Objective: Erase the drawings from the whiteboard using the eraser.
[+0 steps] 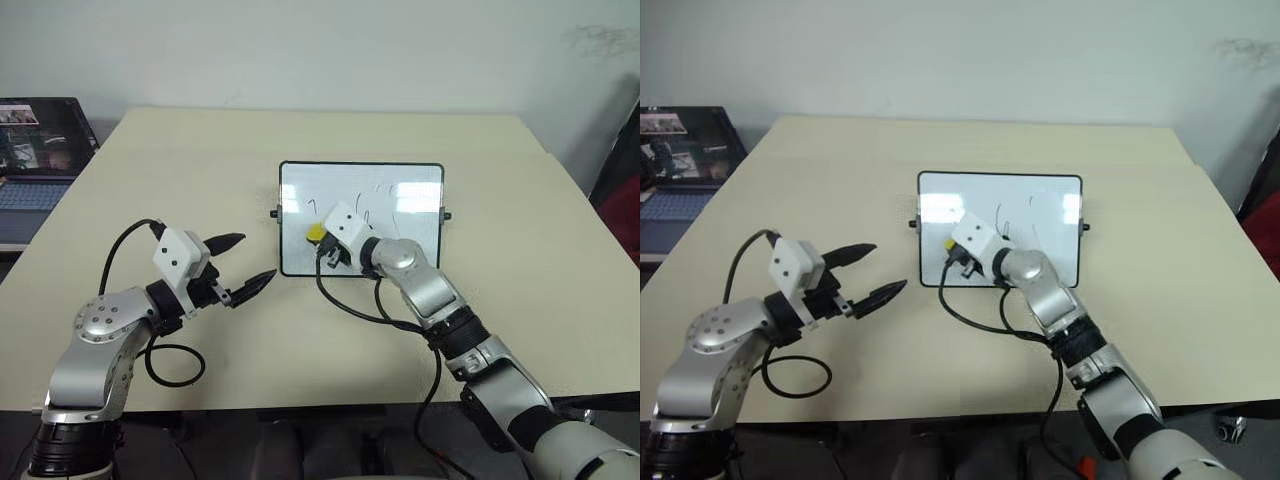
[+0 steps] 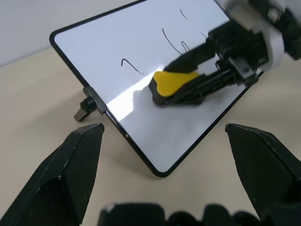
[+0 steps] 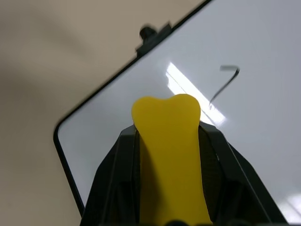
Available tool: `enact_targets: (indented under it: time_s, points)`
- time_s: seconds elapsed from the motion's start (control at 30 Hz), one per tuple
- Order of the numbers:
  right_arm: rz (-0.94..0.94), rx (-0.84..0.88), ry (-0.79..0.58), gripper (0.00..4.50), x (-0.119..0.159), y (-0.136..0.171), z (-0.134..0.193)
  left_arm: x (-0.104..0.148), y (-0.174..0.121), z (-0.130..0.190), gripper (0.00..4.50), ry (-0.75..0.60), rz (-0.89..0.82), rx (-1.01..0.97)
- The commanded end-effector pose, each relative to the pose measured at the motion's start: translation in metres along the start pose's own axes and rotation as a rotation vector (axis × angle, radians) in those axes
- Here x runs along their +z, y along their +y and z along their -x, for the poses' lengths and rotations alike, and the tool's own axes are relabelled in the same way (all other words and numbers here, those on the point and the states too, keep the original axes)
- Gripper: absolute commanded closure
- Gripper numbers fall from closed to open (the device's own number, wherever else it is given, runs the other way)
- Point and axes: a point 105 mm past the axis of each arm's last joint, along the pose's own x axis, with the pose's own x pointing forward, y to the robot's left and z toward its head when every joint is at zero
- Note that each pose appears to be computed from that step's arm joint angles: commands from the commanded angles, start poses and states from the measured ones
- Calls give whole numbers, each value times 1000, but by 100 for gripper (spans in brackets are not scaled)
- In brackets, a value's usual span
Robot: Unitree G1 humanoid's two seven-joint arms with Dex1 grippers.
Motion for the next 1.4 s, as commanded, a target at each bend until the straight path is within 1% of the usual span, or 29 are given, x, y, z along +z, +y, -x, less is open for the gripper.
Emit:
enact_targets:
  time_s: [0.03,0.1,0.2,0.27,0.33,0.47,0.67,0.83,0.9,0.97,1.03,1.13,1.2,1.3,1.4]
  points:
    - [35,-45,-184,321,68,-15,3,9,0,-2,0,-29,-27,-8]
    - [48,-77,-194,321,75,-21,1,9,-1,-2,0,-29,-26,-10]
    - [91,-135,-144,321,65,-34,-12,9,-2,-2,0,-29,-25,-16]
    - [99,-146,-126,321,59,-37,-18,8,-2,-2,0,-28,-26,-19]
    - [107,-148,-92,321,46,-37,-25,8,-3,-3,0,-28,-27,-23]
    - [101,-120,-17,321,16,-29,-31,9,-4,-3,0,-28,-28,-30]
    - [115,-29,132,321,-34,-8,-27,10,-5,-4,0,-30,-27,-39]
    - [116,7,179,321,-47,-1,-25,10,-4,-6,0,-35,-28,-44]
    - [110,14,165,321,-44,-1,-24,10,-4,-7,0,-35,-29,-45]
    - [125,6,105,321,-25,-4,-24,10,-4,-7,0,-35,-29,-45]
    - [134,-3,35,321,0,-8,-21,10,-4,-8,0,-35,-28,-45]
    - [188,-63,-85,321,48,-23,-13,10,-4,-8,0,-37,-27,-44]
    - [229,-114,-114,321,65,-34,-9,10,-4,-9,0,-36,-26,-45]
    - [257,-155,-113,321,72,-45,-10,9,-5,-10,0,-36,-24,-48]
    - [249,-159,-63,321,59,-48,-21,9,-6,-11,0,-38,-23,-53]
